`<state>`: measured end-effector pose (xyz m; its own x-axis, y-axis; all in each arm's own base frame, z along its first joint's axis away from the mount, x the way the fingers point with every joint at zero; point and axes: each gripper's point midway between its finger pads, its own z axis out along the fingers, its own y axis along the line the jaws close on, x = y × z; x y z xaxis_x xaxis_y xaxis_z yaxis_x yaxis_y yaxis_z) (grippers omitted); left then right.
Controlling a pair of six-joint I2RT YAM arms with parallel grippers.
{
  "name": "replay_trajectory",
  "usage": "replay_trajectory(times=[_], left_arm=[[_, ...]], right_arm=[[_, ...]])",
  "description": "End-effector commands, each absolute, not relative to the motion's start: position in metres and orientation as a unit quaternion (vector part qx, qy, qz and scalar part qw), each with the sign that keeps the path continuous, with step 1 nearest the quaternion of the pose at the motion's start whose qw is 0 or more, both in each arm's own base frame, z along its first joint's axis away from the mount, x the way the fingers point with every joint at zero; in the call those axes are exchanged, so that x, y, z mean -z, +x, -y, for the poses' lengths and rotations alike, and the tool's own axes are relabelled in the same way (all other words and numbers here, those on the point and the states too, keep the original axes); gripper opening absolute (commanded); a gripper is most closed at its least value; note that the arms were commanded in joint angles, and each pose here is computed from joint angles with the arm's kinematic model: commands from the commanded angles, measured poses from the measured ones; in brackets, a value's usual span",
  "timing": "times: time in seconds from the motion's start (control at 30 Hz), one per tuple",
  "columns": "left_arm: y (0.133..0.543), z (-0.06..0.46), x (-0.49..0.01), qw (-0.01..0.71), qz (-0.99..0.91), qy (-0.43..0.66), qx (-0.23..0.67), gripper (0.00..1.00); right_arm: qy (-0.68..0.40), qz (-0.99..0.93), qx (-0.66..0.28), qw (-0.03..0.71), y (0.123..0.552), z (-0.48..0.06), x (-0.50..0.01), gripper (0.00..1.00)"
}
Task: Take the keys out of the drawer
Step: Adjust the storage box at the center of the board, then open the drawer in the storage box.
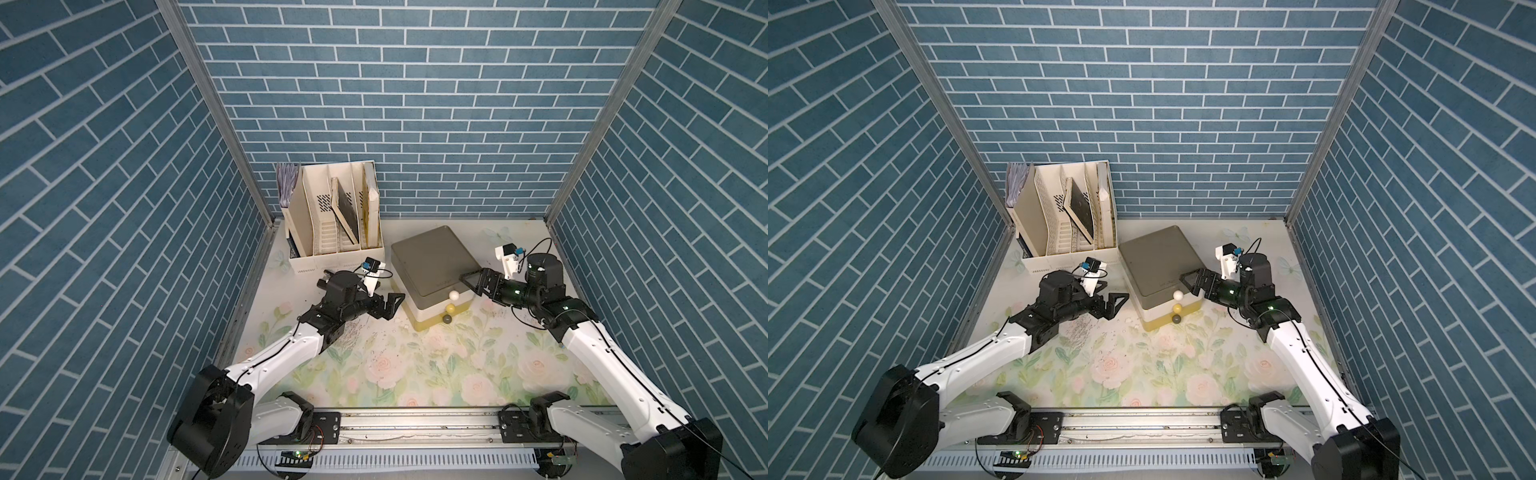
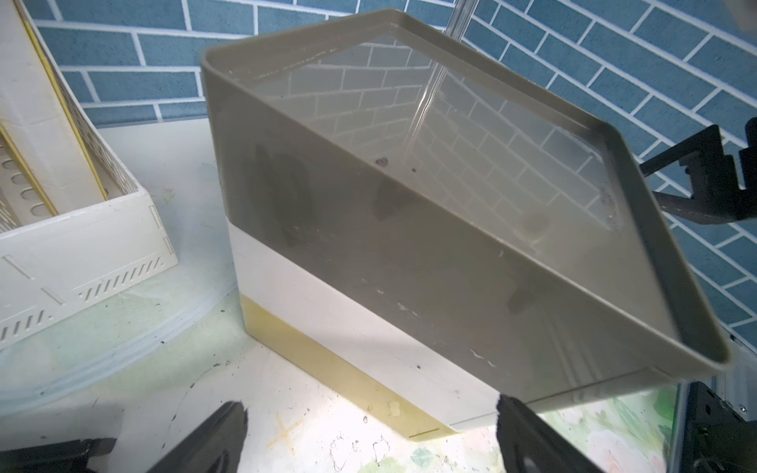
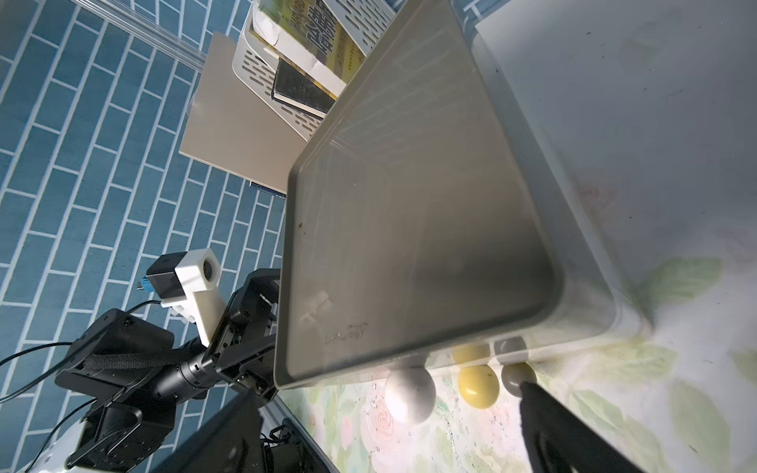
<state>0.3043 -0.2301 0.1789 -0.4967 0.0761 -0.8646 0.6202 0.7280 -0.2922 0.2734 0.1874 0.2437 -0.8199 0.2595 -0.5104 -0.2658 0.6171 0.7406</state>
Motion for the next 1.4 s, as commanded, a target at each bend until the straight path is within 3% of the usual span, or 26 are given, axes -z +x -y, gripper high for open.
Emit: replay_trajectory(times=[0.0, 0.4, 1.0, 1.37], left_arm=[[0.302, 0.218, -0.179, 0.454, -0.819, 0.200, 0.287, 1.00], [0.302, 0.188, -0.235, 0.467, -0.826, 0.132, 0.288, 1.00], [0.333, 0.245, -0.291, 0.434, -0.799, 0.193, 0.370, 1.00], [0.349, 0.304, -0.279, 0.377, -0.805, 0.246, 0.386, 1.00]], right_arm=[[-0.012, -0.855, -0.414, 0.311, 0.266, -0.175, -0.245, 1.00], [-0.017, -0.839, -0.419, 0.347, 0.263, -0.161, -0.276, 1.00], [0.034, -0.805, -0.470, 0.360, 0.281, -0.135, -0.269, 0.95], [0.043, -0.812, -0.478, 0.332, 0.264, -0.135, -0.239, 0.91]])
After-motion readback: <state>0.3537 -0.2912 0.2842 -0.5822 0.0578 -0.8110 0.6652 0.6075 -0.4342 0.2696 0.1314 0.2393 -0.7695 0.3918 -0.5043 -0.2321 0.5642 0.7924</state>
